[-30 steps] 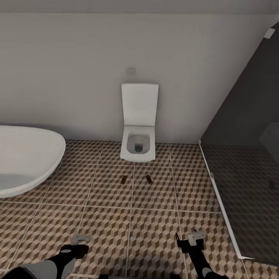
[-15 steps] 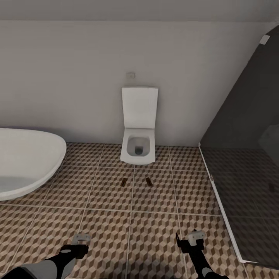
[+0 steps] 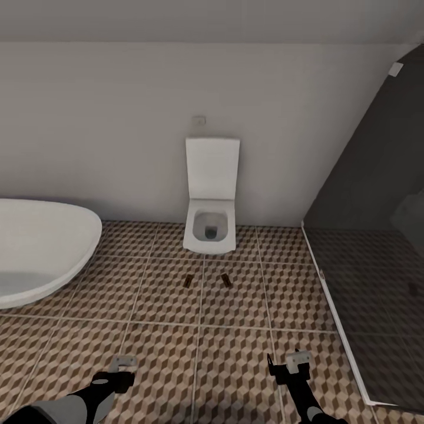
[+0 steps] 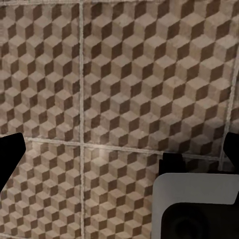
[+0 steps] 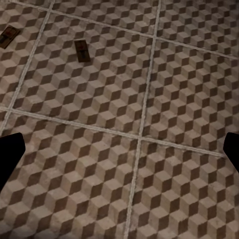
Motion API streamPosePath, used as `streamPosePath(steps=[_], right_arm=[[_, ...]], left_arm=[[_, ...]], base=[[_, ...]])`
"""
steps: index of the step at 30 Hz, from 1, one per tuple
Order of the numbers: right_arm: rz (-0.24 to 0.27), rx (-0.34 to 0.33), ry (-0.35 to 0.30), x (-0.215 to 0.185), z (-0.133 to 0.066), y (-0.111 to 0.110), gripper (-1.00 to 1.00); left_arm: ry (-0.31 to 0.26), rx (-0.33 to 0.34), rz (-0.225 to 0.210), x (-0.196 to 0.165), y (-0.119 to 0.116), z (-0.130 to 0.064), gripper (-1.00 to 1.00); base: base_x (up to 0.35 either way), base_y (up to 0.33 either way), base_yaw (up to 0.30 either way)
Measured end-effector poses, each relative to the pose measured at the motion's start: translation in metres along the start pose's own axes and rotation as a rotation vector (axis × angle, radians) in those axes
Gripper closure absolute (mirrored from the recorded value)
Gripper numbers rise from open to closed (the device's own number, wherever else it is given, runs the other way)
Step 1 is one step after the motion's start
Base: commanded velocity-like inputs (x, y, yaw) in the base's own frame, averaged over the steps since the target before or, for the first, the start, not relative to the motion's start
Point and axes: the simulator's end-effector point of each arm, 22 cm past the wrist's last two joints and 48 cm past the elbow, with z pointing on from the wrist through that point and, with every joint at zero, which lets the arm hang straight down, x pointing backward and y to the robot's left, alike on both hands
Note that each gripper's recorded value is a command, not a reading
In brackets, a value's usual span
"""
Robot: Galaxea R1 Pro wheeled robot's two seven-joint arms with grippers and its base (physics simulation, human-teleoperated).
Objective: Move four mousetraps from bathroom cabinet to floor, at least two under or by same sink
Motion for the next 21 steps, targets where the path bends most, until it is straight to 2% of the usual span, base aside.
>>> streamPosePath(steps=[21], right_arm=[[0.0, 0.007, -0.033, -0.018, -0.001, -0.004, -1.0]], left_arm=[[-0.032, -0.001, -0.006, -0.016, 0.001, -0.008, -1.0]], base=[[0.0, 0.0, 0.0]])
